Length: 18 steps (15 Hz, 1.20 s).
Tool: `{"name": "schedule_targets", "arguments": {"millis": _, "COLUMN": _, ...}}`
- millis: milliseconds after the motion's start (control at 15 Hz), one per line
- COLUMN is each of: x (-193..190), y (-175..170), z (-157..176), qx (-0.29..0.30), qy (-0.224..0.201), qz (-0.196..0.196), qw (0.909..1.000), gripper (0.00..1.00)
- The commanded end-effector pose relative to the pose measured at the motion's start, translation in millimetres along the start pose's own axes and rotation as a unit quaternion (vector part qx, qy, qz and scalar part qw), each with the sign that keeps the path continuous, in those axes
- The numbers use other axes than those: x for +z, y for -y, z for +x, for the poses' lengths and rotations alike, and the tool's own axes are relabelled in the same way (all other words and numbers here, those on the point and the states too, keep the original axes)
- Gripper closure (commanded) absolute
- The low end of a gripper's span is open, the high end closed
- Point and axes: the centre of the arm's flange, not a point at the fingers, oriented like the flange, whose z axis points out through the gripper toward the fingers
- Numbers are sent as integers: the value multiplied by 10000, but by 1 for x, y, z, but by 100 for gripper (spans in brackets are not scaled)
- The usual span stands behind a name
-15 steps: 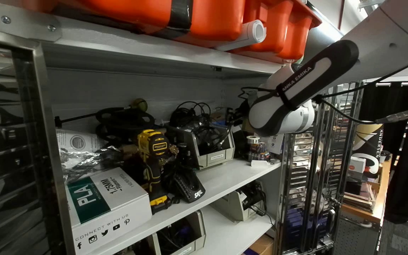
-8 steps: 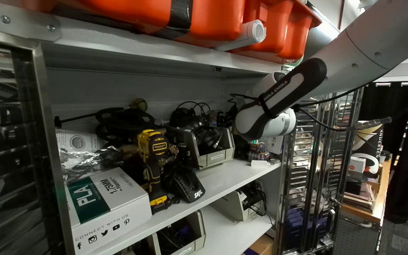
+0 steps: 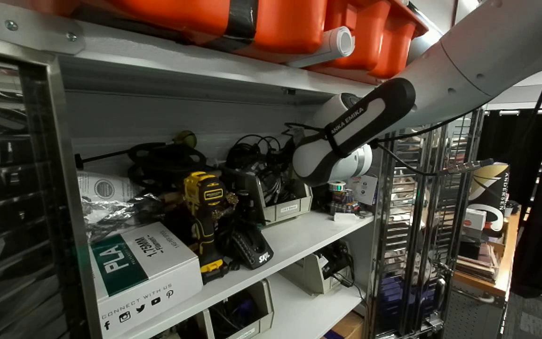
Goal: Put the multi USB charging cable in the gray box
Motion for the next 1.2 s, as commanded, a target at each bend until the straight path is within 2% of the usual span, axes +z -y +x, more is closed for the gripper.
{"name": "schedule_targets", "arguments": {"millis": 0, "x": -10, "y": 4, "z": 6, "qx": -225, "qy": 36, "qz": 0, "qw": 9997, "gripper": 12}}
{"name": "schedule_targets", "arguments": {"millis": 133, "x": -18, "y": -2, "z": 4, "qx": -214, "qy": 55, "qz": -20, "qw": 9998, "gripper": 1}}
{"name": "schedule_targets", "arguments": {"millis": 467, "x": -45, "y": -22, "z": -3, "qx": -44, "qy": 386, "qz": -234, "qw": 9990, "gripper": 0}}
{"name": "schedule_targets", "arguments": {"millis": 733, "x": -76, "y": -36, "z": -19, "qx": 68, "qy": 1151, "qz": -338, "qw": 9928, "gripper": 0}}
{"name": "schedule_targets", "arguments": {"millis": 933, "x": -103, "y": -45, "z": -37, "qx": 114, "qy": 1821, "qz": -418, "qw": 9823, "gripper": 0}}
{"name": "schedule_targets", "arguments": {"millis": 1133, "x": -128, "y": -56, "z": -64, "qx": 169, "qy": 2574, "qz": -382, "qw": 9654, "gripper": 0}}
